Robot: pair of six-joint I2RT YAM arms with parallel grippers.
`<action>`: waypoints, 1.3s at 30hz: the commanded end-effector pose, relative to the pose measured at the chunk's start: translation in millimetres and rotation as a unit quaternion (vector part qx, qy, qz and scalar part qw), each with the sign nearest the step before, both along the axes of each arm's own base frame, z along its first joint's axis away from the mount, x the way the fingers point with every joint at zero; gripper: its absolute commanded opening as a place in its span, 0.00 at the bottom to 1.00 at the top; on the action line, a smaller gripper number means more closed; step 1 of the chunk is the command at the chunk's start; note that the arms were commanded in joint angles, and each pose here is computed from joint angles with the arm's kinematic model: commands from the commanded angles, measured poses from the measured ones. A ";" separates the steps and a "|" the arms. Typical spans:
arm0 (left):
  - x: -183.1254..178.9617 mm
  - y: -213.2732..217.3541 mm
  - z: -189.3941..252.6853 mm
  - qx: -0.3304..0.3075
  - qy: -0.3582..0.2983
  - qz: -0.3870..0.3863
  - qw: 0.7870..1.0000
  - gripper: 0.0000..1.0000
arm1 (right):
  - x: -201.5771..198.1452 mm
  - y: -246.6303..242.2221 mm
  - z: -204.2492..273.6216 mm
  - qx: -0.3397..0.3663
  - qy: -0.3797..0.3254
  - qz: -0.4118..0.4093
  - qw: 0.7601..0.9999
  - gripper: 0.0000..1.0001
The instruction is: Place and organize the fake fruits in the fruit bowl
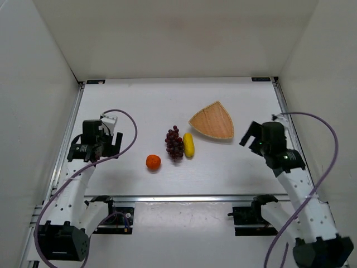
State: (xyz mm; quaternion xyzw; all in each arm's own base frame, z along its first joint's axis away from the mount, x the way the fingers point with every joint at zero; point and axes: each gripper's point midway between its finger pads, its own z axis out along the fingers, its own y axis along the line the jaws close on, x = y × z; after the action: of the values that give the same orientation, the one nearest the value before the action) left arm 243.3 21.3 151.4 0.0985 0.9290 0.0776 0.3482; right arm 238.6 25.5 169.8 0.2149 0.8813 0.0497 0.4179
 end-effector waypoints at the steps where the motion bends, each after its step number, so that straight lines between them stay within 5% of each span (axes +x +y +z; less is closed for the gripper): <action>1: 2.8 -22.6 -2.0 0.021 0.019 -0.070 0.997 1.00 | 24.0 79.2 14.7 -0.012 -0.015 0.165 0.986 1.00; 4: 8.9 -36.6 -2.6 0.045 0.034 -0.108 0.993 1.00 | 32.9 140.7 -23.8 -0.021 0.055 0.253 0.966 1.00; 9: 14.1 -72.2 -3.5 0.026 0.056 -0.162 0.985 1.00 | 52.4 214.2 -29.9 -0.015 0.064 0.310 0.948 0.81; 12: 14.2 -91.2 -9.1 0.023 0.075 -0.190 0.979 1.00 | 65.2 242.6 -58.4 -0.010 0.111 0.327 0.938 0.78; 27: 0.7 -138.3 -36.2 0.052 0.120 -0.268 0.954 1.00 | 71.7 266.1 -127.3 -0.051 0.203 0.327 0.921 0.74; 30: -1.0 -146.9 -38.1 0.051 0.125 -0.282 0.950 1.00 | 67.6 264.9 -132.5 -0.052 0.215 0.329 0.918 0.63; 34: -4.8 -158.0 -43.1 0.033 0.140 -0.296 0.944 1.00 | 61.0 269.7 -125.2 -0.039 0.212 0.337 0.917 0.25; 39: -3.0 -178.6 -44.1 -0.002 0.151 -0.305 0.940 1.00 | 54.6 260.3 -73.2 -0.028 0.164 0.342 0.925 0.20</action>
State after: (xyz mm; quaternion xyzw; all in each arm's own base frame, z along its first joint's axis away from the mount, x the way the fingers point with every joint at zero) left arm 232.5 -133.0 89.7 0.3926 0.9013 -0.0070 0.1829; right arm 295.8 287.5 42.6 -0.1048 0.9717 0.0990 0.1873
